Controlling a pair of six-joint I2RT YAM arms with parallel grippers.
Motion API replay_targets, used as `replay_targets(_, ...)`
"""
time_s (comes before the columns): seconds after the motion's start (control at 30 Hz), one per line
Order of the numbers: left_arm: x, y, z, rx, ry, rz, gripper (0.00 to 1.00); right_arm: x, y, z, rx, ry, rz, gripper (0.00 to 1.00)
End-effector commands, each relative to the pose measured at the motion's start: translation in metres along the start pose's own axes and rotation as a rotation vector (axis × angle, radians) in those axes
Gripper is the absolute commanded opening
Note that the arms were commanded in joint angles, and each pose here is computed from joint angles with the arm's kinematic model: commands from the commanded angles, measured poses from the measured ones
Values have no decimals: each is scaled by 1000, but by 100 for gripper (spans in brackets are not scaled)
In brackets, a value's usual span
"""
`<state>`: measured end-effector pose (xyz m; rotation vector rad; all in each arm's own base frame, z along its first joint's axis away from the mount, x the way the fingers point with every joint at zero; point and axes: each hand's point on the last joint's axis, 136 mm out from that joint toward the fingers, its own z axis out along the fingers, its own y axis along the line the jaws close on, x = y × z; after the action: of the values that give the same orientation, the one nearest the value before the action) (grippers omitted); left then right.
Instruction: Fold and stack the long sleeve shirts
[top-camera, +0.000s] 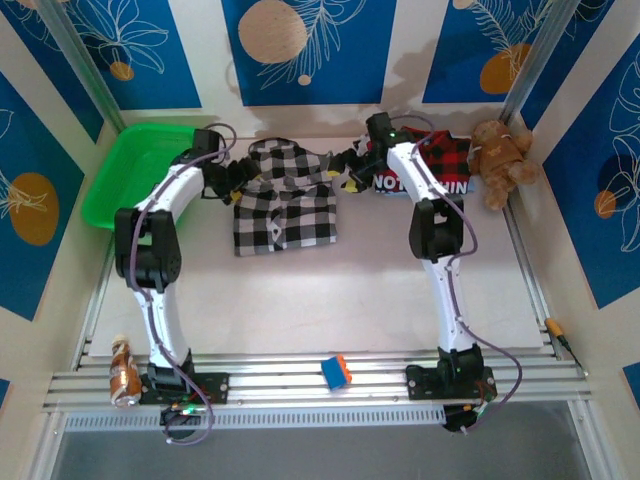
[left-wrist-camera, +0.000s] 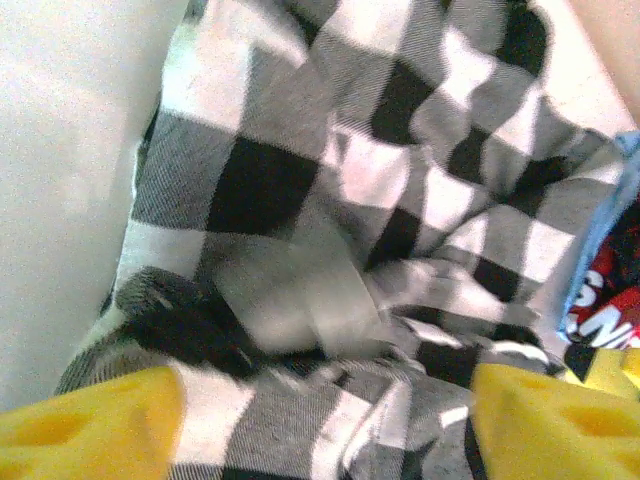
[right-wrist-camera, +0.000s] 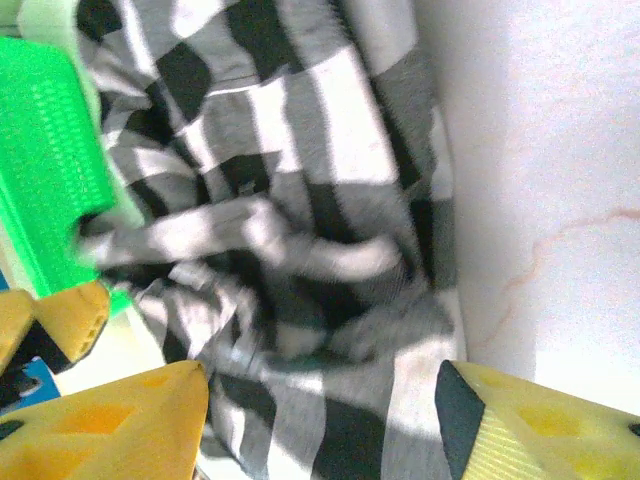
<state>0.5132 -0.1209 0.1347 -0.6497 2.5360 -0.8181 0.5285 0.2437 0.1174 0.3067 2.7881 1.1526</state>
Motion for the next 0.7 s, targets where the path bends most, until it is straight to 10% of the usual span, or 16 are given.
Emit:
replay_targets(0.0, -16, -37, -75, 45, -128, 29, 89, 18, 62, -80, -26, -146, -171, 65)
replay_targets(0.23, 27, -9, -99, -67, -112, 45, 92, 81, 46, -59, 21, -48, -206, 55)
replay_targets(0.4, 81, -24, -55, 8, 26, 67, 48, 98, 37, -11, -4, 60, -162, 16)
replay_targets(0.67, 116, -21, 14, 7, 98, 33, 31, 43, 24, 46, -22, 26, -120, 15)
